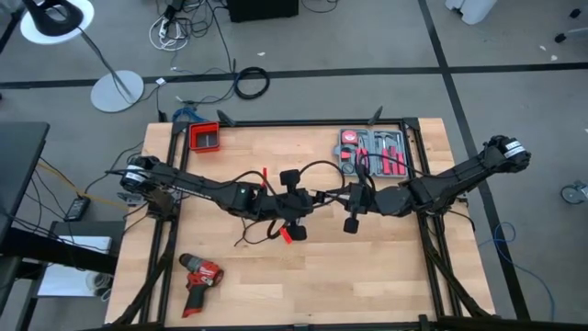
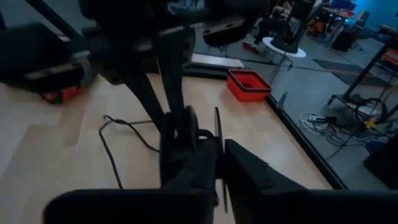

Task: Coil cords
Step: Coil the black wire onto the black spool

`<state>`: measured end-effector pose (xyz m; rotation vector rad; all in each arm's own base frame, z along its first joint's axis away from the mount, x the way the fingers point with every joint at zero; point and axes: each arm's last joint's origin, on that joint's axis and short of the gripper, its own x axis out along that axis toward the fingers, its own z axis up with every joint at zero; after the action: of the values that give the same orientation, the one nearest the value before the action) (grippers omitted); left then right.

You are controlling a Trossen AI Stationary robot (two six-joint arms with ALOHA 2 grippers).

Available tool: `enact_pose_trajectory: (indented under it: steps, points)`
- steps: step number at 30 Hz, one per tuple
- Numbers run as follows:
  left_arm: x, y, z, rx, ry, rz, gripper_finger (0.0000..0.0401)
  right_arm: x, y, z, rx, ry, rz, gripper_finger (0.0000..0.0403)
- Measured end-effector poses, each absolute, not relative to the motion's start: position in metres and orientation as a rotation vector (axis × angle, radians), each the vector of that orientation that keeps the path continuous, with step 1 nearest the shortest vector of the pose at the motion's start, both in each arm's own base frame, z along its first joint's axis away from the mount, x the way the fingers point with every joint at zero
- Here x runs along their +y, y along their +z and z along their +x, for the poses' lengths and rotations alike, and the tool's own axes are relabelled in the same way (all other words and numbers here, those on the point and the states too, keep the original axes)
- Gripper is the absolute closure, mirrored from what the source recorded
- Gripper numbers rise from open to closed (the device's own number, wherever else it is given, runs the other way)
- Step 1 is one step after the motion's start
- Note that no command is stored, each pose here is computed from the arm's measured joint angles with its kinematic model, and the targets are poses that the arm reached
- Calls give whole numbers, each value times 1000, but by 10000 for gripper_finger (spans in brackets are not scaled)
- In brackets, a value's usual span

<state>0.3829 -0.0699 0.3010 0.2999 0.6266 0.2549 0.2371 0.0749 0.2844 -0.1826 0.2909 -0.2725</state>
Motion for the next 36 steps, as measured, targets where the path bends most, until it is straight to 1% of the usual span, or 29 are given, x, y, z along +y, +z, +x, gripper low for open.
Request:
enact_pose_trajectory:
  steps: [6, 10, 14, 17, 20, 23, 27, 30, 33, 36]
  points:
    - [-68, 301, 382, 634, 284, 311, 400, 80, 288, 236, 256, -226, -163, 300]
    - [-68, 297, 379, 677, 290, 332, 400, 81, 294, 227, 251, -227, -190, 281]
    - [-68, 295, 377, 708, 278, 342, 400, 76, 298, 209, 299, -282, -219, 279]
    - [-69, 299, 376, 693, 241, 333, 401, 72, 293, 199, 349, -276, -188, 283]
    - [-70, 305, 375, 668, 194, 336, 401, 69, 273, 196, 391, -243, -144, 288]
    - [-71, 309, 373, 656, 143, 337, 401, 67, 243, 194, 421, -244, -107, 292]
    - [-73, 316, 372, 614, 51, 341, 401, 64, 210, 198, 286, -185, -26, 293]
    - [-72, 318, 373, 597, -4, 343, 401, 57, 196, 200, 184, -159, 21, 293]
    - [-67, 321, 376, 562, -9, 328, 401, 50, 188, 205, 183, -188, 27, 294]
    - [-62, 326, 380, 510, 5, 343, 401, 48, 188, 216, 193, -205, 21, 291]
